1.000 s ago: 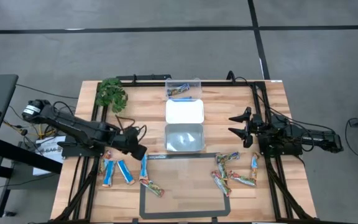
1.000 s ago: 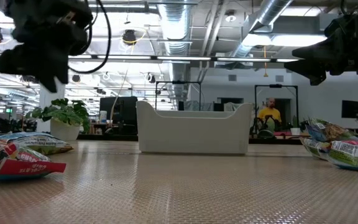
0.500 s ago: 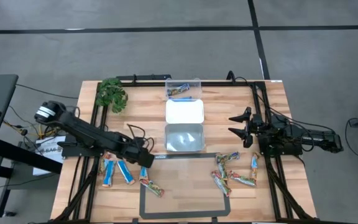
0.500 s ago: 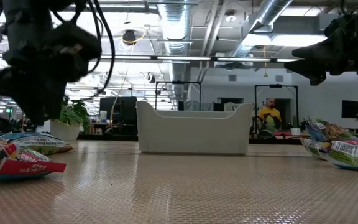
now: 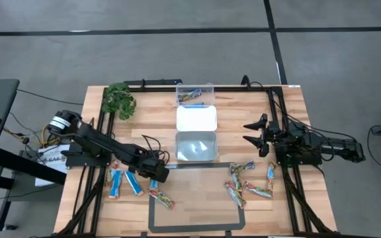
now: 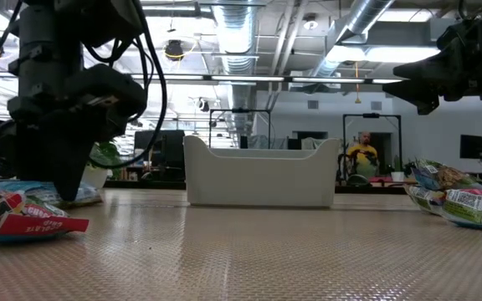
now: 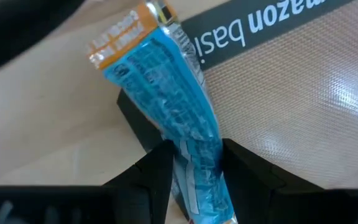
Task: Pick and place Granola Bars by type
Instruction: Put the orange granola bar into the gray bin
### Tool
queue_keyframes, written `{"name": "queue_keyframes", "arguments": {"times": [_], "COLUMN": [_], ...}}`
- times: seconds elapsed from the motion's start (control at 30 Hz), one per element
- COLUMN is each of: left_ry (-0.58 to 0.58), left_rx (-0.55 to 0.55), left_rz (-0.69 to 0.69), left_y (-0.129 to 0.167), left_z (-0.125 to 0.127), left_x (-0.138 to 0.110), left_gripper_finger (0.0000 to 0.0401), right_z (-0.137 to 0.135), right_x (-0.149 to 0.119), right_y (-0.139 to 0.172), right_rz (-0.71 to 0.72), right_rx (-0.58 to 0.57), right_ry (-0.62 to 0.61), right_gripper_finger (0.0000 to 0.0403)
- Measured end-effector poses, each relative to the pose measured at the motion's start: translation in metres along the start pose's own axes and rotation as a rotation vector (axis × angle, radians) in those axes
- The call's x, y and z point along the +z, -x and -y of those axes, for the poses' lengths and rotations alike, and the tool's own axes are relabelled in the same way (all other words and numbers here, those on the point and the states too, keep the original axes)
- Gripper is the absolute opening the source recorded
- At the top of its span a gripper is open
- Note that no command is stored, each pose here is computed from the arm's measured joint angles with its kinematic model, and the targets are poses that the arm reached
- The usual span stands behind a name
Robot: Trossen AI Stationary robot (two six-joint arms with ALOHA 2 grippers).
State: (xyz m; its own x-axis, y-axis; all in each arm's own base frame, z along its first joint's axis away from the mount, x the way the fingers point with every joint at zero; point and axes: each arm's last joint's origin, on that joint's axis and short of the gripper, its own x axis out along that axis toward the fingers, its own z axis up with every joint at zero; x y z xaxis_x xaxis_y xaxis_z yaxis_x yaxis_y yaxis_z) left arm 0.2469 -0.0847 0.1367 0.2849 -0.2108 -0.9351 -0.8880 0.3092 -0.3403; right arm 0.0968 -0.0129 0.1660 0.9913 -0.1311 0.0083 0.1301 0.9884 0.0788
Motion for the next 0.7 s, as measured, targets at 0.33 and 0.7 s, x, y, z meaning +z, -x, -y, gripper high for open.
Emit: {"name": "queue_keyframes", "arguments": {"times": [0.33,0.7], "left_ry": [-0.062,-0.222], "left_rx": [-0.013,-0.177], "left_rz": [-0.008,0.009], "left_y": [0.001,0.011], "left_z": [0.002,0.017], "left_x": [0.001,0.0], "left_gripper_finger": [0.0096,0.0034], "right_z": [0.0,0.0], "right_x": [0.0,0.0], "right_y": [0.0,0.0], "right_rz": [0.0,0.0], "right_rx": [0.0,0.0], "right_ry": [0.0,0.0], "right_gripper_finger": [0.024,0.024]}}
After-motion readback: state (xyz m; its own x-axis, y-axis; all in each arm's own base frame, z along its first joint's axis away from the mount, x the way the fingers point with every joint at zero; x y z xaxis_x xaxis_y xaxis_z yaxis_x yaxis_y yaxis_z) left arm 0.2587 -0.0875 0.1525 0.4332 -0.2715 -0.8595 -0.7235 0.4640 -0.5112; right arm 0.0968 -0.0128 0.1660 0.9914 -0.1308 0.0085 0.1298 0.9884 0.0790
